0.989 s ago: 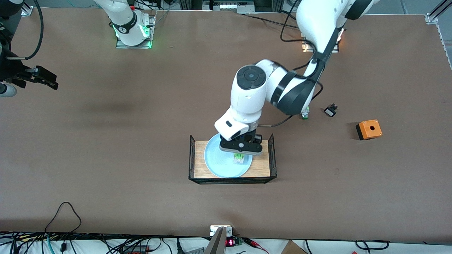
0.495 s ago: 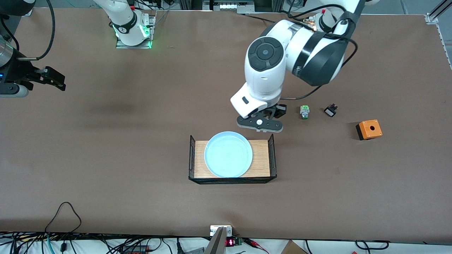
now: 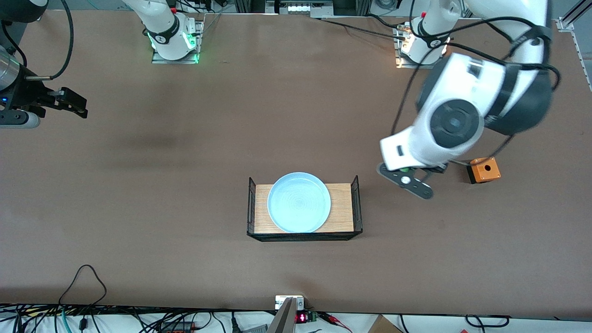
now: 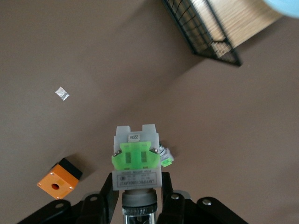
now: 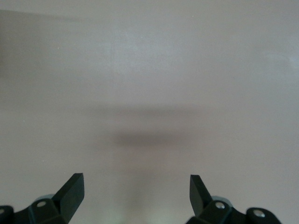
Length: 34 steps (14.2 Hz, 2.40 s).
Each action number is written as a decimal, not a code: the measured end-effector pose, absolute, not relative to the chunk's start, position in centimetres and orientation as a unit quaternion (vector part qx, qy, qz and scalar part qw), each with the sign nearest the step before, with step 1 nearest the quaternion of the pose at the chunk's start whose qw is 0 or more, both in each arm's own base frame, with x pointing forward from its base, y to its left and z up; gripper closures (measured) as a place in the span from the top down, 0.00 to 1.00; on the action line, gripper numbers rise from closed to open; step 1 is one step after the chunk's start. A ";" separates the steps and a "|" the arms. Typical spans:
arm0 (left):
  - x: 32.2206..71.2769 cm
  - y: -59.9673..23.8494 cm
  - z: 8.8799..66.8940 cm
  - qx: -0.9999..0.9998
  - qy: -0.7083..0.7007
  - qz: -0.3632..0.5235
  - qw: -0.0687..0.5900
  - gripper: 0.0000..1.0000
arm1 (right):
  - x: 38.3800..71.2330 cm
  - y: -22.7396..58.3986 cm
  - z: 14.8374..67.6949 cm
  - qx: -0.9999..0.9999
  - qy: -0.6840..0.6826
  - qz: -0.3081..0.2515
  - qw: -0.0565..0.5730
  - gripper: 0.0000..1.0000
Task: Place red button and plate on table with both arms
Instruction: 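Carry the green switch with the left gripper beside the orange box, then lower the switch with the left gripper while the right gripper reaches the plate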
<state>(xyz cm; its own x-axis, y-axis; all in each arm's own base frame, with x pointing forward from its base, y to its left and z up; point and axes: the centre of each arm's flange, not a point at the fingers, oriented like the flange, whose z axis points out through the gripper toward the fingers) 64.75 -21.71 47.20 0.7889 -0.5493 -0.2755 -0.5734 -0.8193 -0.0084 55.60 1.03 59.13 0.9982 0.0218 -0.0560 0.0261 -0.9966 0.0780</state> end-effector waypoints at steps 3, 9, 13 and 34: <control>66.5 -15.0 44.9 -0.926 0.347 0.145 0.024 0.41 | 55.1 3.7 58.9 0.998 -0.009 -0.042 0.042 1.00; 67.8 -2.6 36.0 -0.890 0.437 0.129 -0.012 0.41 | 53.4 14.8 58.0 0.987 -0.145 -0.063 -0.001 1.00; 66.2 -1.3 30.1 -0.875 0.467 0.127 -0.021 0.41 | 53.5 19.8 55.9 0.987 -0.140 -0.078 -0.027 1.00; 61.9 -1.6 19.4 -0.845 0.529 0.076 -0.023 1.00 | 56.7 40.6 43.4 0.905 -0.410 -0.054 -0.098 1.00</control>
<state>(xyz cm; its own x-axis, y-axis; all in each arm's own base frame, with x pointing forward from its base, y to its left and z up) 61.88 -1.55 19.45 0.4278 -0.8979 -0.1034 -0.8909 -0.4382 0.1196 56.68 40.64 43.40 0.6585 -0.7310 -0.1790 -0.7524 -0.6451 -0.1334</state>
